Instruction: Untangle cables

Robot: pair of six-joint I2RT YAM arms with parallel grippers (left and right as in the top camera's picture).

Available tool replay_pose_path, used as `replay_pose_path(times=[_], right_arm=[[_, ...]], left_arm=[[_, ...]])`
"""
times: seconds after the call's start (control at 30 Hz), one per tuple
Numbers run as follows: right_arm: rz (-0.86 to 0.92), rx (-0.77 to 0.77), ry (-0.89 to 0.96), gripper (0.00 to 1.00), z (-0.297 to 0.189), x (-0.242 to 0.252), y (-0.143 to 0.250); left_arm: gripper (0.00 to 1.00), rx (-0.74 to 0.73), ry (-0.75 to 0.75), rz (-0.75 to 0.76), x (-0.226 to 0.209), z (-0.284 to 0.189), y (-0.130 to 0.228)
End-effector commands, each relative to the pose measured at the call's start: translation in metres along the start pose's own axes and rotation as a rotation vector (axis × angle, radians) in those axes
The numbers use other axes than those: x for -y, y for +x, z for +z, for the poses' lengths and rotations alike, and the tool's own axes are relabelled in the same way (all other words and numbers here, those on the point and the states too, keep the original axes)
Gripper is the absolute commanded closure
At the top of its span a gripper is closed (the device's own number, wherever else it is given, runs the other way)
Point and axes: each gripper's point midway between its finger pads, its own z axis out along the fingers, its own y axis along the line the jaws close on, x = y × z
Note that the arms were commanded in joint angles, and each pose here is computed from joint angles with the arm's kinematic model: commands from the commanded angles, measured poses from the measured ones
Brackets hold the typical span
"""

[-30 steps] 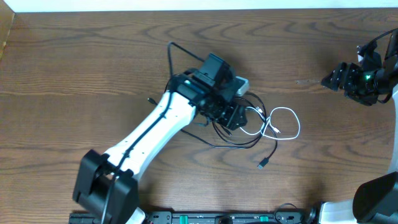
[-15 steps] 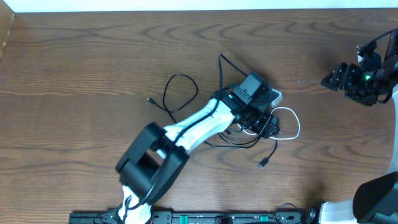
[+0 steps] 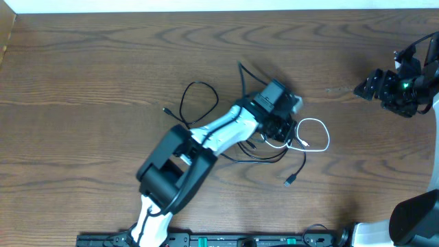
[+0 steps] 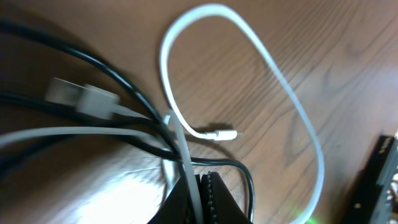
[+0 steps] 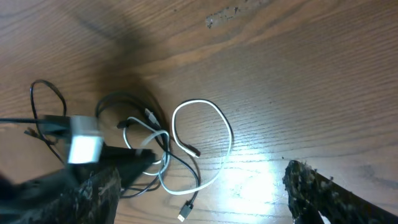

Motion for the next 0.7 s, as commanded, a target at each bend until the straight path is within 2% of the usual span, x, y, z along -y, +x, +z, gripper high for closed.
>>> replay_pose_path(times=[0.0, 0.2, 0.33, 0.57, 0.67], right_arm=[[-0.022, -0.021, -0.004, 0.18, 0.006, -0.005, 0.005], [-0.077, -0.043, -0.067, 0.16, 0.014, -0.029, 0.012], [-0.22, -0.058, -0.264, 0.17, 0.015, -0.079, 0.02], [-0.476, -0.013, -0.686, 0.16, -0.01, -0.162, 0.033], [-0.495, -0.016, -0.735, 0.16, -0.014, -0.172, 0.036]], left_arm=[[0.93, 0.15, 0.079, 0.037, 0.03, -0.067, -0.041], [0.93, 0.276, 0.241, 0.029, 0.084, -0.15, -0.061], [0.92, 0.376, 0.286, 0.066, 0.113, -0.204, -0.065], [0.93, 0.482, 0.311, 0.044, 0.127, -0.259, -0.067], [0.93, 0.514, 0.307, 0.012, 0.121, -0.273, -0.071]])
